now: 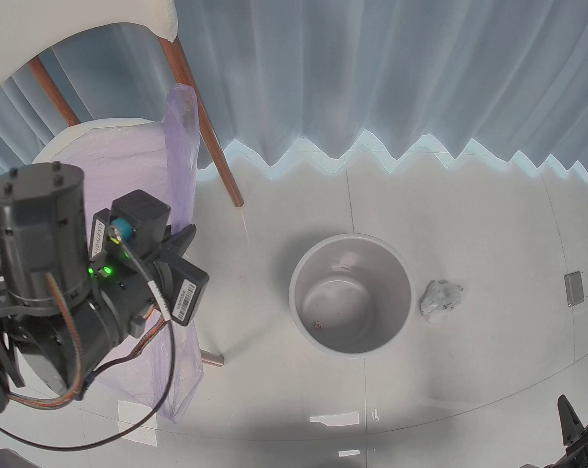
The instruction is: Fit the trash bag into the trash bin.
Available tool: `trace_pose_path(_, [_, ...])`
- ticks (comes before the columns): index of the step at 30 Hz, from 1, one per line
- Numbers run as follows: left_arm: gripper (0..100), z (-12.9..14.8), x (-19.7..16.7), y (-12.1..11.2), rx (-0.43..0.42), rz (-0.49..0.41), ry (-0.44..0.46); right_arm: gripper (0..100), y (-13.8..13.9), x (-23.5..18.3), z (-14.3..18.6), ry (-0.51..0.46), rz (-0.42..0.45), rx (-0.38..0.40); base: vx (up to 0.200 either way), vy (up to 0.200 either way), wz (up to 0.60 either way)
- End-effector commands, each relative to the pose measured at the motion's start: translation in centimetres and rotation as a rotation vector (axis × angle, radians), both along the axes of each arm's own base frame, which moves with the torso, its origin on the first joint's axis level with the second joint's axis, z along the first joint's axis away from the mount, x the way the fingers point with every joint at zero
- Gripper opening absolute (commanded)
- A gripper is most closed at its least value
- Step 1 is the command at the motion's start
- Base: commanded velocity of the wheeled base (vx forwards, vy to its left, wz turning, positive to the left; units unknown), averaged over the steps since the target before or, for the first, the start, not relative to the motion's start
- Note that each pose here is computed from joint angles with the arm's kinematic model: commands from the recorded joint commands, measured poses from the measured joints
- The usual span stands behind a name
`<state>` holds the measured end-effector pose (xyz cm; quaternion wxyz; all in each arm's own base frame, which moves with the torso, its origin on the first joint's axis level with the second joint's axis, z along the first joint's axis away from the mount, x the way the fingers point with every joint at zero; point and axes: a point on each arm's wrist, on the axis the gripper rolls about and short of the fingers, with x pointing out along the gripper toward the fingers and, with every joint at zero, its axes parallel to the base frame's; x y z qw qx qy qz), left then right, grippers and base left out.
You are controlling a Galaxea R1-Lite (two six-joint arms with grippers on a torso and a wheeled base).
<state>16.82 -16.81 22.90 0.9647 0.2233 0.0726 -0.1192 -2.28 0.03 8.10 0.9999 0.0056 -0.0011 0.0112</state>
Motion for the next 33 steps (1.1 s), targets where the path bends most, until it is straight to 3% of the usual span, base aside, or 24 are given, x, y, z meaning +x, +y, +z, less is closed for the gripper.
trace_pose_path(1, [0, 2.3, -2.1, 2.2, -0.040, -0.078, -0.036, 100, 0.0, 0.0, -0.5, -0.001, -0.001, 0.004, 0.000, 0.000, 0.00])
trace_pose_path(8, [0, 2.5, -3.6, 3.1, -0.042, -0.248, 0.028, 100, 0.0, 0.0, -0.5, 0.000, -0.004, 0.013, 0.000, 0.000, 0.00])
trace_pose_path(9, [0, 2.4, -4.0, 3.2, -0.054, -0.337, 0.038, 100, 0.0, 0.0, -0.5, 0.000, -0.007, 0.015, 0.000, 0.000, 0.00])
trace_pose_path(12, [0, 2.3, -4.2, 3.1, -0.072, -0.440, 0.057, 100, 0.0, 0.0, -0.5, 0.000, -0.007, 0.015, 0.000, 0.000, 0.00])
trace_pose_path(17, [0, 2.5, -4.2, 2.9, -0.112, -0.493, 0.077, 100, 0.0, 0.0, -0.5, -0.002, -0.012, 0.023, 0.000, 0.000, 0.00])
trace_pose_path(24, [0, 2.0, -4.6, 2.8, -0.193, -0.716, 0.164, 100, 0.0, 0.0, -0.5, -0.002, -0.012, 0.023, 0.000, 0.000, 0.00])
trace_pose_path(33, [0, 2.6, -4.5, 2.2, -0.312, -0.864, 0.205, 100, 0.0, 0.0, -0.5, -0.002, -0.015, 0.026, 0.000, 0.000, 0.00])
